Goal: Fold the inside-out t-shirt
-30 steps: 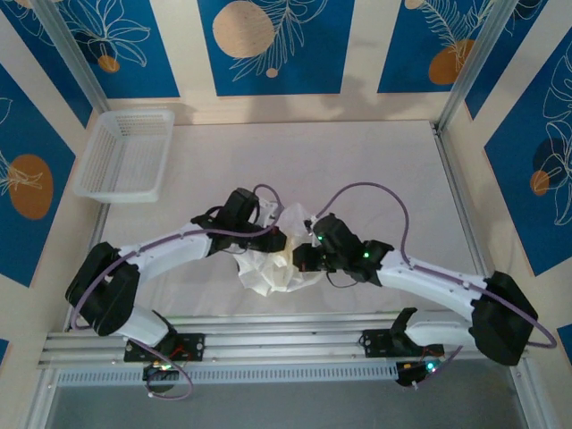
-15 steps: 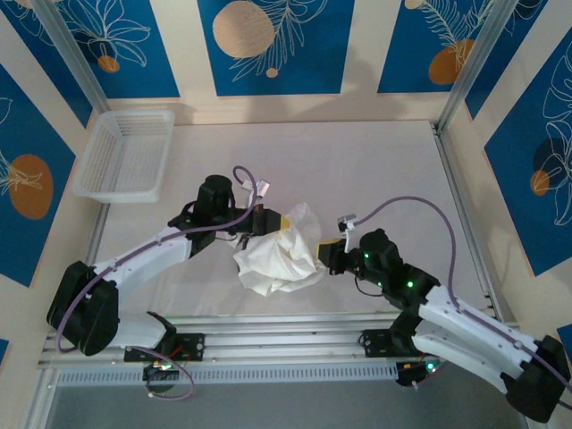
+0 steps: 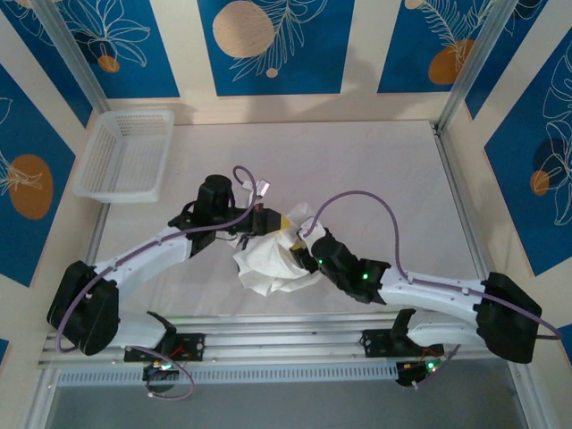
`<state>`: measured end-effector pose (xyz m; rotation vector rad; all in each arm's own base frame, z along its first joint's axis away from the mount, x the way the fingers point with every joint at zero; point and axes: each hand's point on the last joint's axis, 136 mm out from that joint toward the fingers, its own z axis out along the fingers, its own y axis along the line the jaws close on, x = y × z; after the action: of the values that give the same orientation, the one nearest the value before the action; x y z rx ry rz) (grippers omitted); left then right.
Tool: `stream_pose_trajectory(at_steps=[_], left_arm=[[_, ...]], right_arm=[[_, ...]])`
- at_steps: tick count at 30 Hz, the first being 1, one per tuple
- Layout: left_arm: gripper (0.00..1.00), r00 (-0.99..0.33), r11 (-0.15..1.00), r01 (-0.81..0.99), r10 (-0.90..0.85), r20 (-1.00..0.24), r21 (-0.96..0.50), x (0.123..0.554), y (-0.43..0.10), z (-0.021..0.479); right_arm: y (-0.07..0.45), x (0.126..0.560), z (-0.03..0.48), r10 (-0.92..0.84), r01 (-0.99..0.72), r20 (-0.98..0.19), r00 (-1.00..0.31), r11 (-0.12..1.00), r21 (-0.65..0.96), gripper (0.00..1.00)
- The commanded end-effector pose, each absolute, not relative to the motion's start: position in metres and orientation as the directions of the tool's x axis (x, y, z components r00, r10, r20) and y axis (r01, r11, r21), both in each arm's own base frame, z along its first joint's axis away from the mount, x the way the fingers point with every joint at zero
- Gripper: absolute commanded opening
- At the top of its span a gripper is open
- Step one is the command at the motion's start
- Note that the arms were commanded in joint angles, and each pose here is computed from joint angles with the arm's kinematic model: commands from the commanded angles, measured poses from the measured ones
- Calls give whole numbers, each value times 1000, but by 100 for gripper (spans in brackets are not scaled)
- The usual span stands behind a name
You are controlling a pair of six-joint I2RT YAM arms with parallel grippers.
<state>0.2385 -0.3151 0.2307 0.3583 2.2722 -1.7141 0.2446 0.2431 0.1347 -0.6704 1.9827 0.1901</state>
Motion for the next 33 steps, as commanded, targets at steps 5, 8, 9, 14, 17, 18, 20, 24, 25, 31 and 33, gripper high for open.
stream_pose_trajectory(at_steps=[5, 8, 9, 14, 17, 18, 20, 24, 25, 31, 33], left_arm=[[0, -910, 233, 408, 25, -414, -883, 239, -314, 256], [0, -908, 228, 412, 17, -419, -882, 241, -315, 259], [0, -905, 227, 417, 11, -425, -880, 244, -314, 261], [0, -881, 277, 444, -37, -472, -852, 273, -290, 258], [1, -856, 338, 479, -25, -517, -810, 296, -280, 252], [5, -846, 359, 492, -16, -532, -793, 301, -279, 251], [22, -822, 394, 523, 1, -569, -755, 309, -278, 252], [44, -781, 441, 559, -3, -624, -702, 309, -270, 262], [46, -766, 462, 569, -5, -643, -680, 307, -265, 266], [48, -631, 630, 630, 75, -772, -454, 270, -240, 268], [49, -557, 678, 665, 171, -813, -313, 251, -242, 258]], right_arm=[[287, 251, 158, -333, -673, -899, -284, 737, -61, 68], [311, 232, 166, -288, -787, -914, -285, 614, 52, 57], [315, 230, 169, -271, -799, -913, -304, 595, 90, 41], [313, 208, 222, -52, -836, -898, -437, 391, 384, 0], [298, 199, 263, 91, -830, -856, -509, 212, 516, 0], [293, 199, 272, 120, -827, -849, -514, 193, 528, 0], [281, 206, 285, 169, -816, -842, -513, 210, 539, 0], [257, 229, 291, 260, -761, -814, -520, 291, 579, 0], [253, 232, 291, 271, -752, -808, -523, 300, 587, 0], [248, 244, 278, 271, -704, -778, -566, 332, 628, 0], [248, 247, 275, 272, -692, -770, -576, 339, 638, 0]])
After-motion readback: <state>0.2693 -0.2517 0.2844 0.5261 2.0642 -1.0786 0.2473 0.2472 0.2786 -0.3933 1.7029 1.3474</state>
